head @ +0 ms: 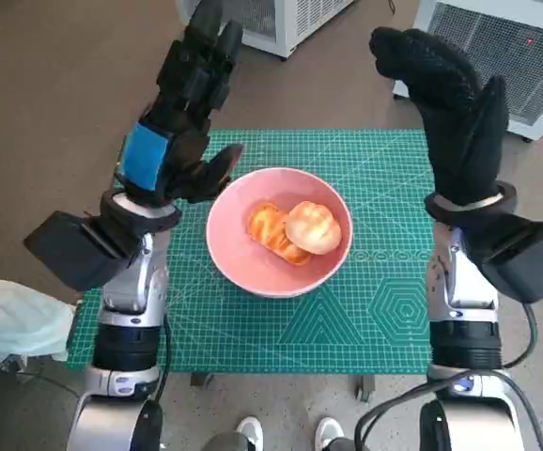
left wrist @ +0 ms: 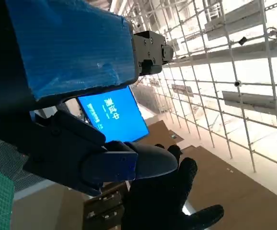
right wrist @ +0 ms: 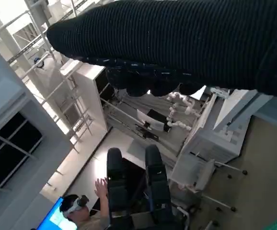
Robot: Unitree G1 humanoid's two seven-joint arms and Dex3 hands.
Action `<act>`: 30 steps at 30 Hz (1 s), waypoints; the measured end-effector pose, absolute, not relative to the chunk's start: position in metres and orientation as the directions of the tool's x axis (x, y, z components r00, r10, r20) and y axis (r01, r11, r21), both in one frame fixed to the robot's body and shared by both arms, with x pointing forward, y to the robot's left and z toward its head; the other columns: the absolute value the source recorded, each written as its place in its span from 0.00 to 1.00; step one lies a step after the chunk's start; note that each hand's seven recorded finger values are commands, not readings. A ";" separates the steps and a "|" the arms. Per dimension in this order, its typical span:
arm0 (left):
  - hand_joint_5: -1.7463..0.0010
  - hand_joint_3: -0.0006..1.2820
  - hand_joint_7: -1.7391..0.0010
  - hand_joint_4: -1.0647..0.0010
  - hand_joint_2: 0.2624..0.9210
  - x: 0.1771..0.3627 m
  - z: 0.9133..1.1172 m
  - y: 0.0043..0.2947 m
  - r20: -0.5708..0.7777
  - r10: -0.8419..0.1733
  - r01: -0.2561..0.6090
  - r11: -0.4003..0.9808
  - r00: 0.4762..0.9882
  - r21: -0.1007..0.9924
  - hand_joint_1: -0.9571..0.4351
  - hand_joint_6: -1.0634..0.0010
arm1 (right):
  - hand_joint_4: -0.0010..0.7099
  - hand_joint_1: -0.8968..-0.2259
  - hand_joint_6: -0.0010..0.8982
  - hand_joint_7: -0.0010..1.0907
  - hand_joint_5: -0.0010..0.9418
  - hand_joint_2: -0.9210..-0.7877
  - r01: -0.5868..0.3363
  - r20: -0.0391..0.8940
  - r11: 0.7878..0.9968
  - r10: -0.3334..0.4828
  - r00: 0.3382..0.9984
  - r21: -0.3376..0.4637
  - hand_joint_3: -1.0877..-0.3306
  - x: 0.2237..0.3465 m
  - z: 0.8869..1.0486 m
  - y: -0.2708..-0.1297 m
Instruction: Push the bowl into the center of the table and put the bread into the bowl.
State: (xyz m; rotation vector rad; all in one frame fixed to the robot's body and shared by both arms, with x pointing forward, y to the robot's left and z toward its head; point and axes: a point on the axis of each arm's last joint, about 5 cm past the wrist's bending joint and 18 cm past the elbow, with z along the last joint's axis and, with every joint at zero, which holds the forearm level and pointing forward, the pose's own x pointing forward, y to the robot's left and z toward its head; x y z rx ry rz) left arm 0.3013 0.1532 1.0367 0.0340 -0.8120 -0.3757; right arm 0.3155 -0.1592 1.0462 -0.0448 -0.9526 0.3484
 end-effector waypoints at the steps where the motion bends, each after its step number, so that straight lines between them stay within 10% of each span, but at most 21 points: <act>1: 1.00 0.38 0.98 1.00 1.00 0.301 1.036 0.153 0.702 -0.338 0.314 0.934 0.627 0.169 0.08 0.95 | 0.31 0.23 0.17 0.29 0.00 0.00 -0.273 0.789 0.943 0.311 0.530 -0.189 0.49 0.316 1.046 -0.159; 30: 1.00 0.39 0.99 0.99 1.00 0.292 1.025 0.160 0.720 -0.298 0.248 0.952 0.626 0.178 0.08 0.95 | 0.31 0.23 0.18 0.28 0.00 0.00 -0.273 0.791 0.941 0.319 0.522 -0.199 0.49 0.314 1.051 -0.155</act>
